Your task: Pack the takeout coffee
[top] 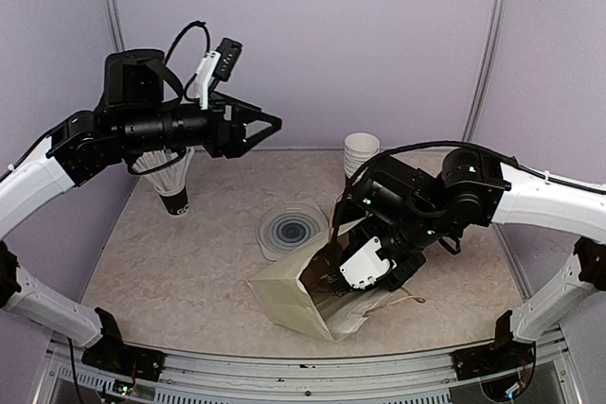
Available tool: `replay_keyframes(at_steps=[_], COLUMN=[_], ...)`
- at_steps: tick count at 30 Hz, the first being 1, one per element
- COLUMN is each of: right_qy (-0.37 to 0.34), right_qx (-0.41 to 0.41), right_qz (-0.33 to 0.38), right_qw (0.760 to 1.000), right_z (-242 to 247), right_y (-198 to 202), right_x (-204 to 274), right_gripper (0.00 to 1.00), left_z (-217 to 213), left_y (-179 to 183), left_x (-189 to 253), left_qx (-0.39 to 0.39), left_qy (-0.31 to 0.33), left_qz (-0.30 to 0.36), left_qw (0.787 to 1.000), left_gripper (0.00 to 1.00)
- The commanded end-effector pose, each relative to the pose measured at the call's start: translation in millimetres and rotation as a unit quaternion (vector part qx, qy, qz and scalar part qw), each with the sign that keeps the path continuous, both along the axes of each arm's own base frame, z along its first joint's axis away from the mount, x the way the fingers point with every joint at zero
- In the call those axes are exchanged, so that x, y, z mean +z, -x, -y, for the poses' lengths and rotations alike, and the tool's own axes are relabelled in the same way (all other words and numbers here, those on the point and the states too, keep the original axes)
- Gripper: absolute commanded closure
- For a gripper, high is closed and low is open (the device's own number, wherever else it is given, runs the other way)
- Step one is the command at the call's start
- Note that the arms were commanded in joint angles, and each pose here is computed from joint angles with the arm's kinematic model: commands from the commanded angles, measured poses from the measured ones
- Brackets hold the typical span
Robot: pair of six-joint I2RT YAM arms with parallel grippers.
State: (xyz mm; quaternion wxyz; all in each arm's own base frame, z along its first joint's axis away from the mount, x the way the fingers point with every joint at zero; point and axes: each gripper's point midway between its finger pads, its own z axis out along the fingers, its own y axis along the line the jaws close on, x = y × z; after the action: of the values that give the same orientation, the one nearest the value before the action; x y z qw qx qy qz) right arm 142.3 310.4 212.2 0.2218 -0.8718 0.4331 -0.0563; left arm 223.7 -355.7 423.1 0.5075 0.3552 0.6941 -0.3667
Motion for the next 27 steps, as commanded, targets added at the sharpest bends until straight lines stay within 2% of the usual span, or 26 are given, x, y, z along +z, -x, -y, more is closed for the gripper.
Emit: replay_keyframes(at_steps=[1,7,11,20,24,27], right_qy=[-0.003,-0.049,-0.055,-0.059,-0.074,-0.106], right_qx=[0.019,0.027,0.022,0.028,0.029,0.02], right_qz=[0.045,0.042,0.054,0.072,0.024,-0.028], right_qw=[0.999,0.998,0.997,0.995,0.997,0.994], right_z=[5,-17,-24,-26,-33,-59], right_y=[4,10,4,0,14,23], right_x=[3,14,7,-10,-6,6], right_gripper=[0.52,0.53,0.54,0.55,0.54,0.52], left_z=[-47,-38,-24,10,25,29], left_y=[-74,-101,-103,-95,-94,-97], left_x=[-59,-165,-207,-246,-255,-267], left_qx=[0.128,0.149,0.133,0.079,0.058,0.052], left_qy=[-0.011,-0.099,-0.118,-0.137,-0.151,-0.161], left_qz=[-0.055,-0.135,-0.166,-0.197,-0.199,-0.206], left_qw=[0.99,0.975,0.97,0.967,0.967,0.964], left_gripper=[0.36,0.41,0.43,0.43,0.42,0.42])
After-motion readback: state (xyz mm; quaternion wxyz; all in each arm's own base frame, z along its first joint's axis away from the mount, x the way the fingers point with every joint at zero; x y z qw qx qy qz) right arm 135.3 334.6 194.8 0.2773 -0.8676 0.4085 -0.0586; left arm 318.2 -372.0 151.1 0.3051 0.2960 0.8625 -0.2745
